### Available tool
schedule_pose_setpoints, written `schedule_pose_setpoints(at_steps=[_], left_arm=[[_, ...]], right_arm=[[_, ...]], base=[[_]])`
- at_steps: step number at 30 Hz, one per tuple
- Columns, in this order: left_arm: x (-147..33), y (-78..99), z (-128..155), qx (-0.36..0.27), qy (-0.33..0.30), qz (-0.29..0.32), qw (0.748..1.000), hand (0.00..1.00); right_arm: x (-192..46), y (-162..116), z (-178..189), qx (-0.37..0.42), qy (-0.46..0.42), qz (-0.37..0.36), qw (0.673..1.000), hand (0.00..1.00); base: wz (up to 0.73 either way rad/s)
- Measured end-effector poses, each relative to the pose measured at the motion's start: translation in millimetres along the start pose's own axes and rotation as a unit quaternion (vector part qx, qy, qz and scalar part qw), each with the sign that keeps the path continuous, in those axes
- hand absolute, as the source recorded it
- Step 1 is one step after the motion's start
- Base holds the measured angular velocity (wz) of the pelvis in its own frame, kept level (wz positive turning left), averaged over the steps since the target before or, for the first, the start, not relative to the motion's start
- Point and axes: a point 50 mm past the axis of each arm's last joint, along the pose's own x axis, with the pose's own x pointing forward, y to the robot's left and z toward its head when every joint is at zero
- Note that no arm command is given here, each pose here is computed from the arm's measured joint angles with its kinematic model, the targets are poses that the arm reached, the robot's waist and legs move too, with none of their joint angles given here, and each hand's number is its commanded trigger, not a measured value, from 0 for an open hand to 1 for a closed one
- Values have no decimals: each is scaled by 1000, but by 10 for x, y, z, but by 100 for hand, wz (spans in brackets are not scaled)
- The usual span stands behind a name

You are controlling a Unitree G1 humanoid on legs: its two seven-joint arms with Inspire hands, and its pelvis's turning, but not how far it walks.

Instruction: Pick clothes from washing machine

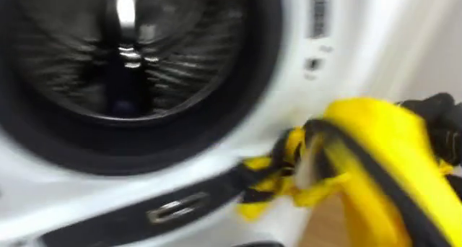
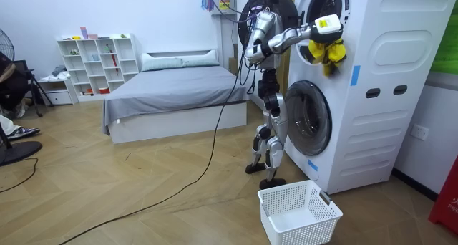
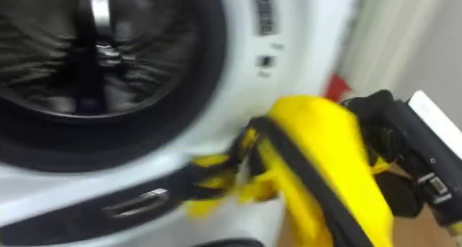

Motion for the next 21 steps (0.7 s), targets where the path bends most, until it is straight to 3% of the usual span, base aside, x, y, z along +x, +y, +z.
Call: schedule_pose_setpoints(at_steps=[5,12,21], left_arm=[[-13,82,-143,15,31,3,999,0],[7,136,-101,42,42,-6,998,0],[48,258,13,86,56,2,995,0]], right_arm=[[-36,-58,-180,14,45,-22,999,100],[-83,-25,-471,46,118,-14,992,100],[-139,215,-882,82,211,34,973,100]], base=[[-42],[-18],[-8]])
